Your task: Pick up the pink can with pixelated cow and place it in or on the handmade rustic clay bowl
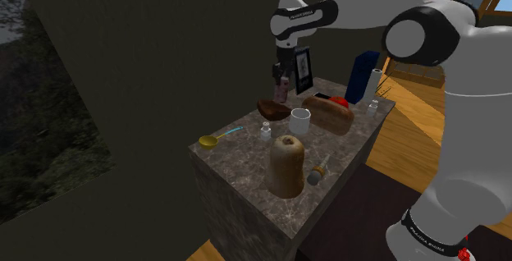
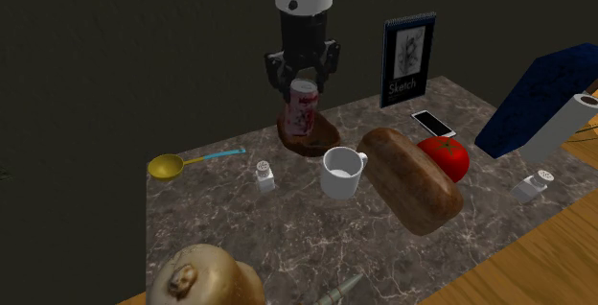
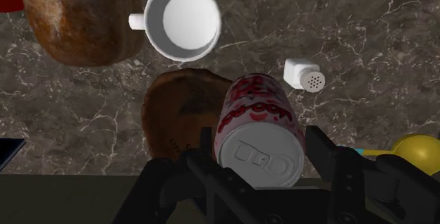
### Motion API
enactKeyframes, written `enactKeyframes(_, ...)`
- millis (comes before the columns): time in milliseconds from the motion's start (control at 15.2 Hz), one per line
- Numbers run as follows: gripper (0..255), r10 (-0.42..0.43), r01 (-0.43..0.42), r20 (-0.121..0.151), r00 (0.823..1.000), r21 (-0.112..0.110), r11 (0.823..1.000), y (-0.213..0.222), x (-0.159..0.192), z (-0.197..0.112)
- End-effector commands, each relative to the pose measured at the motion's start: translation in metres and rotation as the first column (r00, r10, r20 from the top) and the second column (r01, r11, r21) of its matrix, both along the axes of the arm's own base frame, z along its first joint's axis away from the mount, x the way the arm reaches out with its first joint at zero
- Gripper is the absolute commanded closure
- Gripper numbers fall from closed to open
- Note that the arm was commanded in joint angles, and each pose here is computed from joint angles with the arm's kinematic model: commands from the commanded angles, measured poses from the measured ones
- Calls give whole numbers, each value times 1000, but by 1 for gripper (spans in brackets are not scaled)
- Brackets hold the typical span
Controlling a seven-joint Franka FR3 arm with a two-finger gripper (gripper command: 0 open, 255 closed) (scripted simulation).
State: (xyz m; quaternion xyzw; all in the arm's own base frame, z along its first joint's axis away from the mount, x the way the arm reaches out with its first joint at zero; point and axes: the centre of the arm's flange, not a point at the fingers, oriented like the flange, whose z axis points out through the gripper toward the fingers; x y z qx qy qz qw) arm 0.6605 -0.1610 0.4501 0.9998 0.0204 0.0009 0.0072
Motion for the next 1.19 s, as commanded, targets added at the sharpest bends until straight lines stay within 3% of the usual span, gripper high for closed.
enactKeyframes(0,255,1,-1,1,1000,0,1000,-12,24,8)
enactKeyframes(264,255,1,-1,1,1000,0,1000,-43,76,17)
enactKeyframes(1122,255,1,-1,1,1000,0,1000,-43,76,-51)
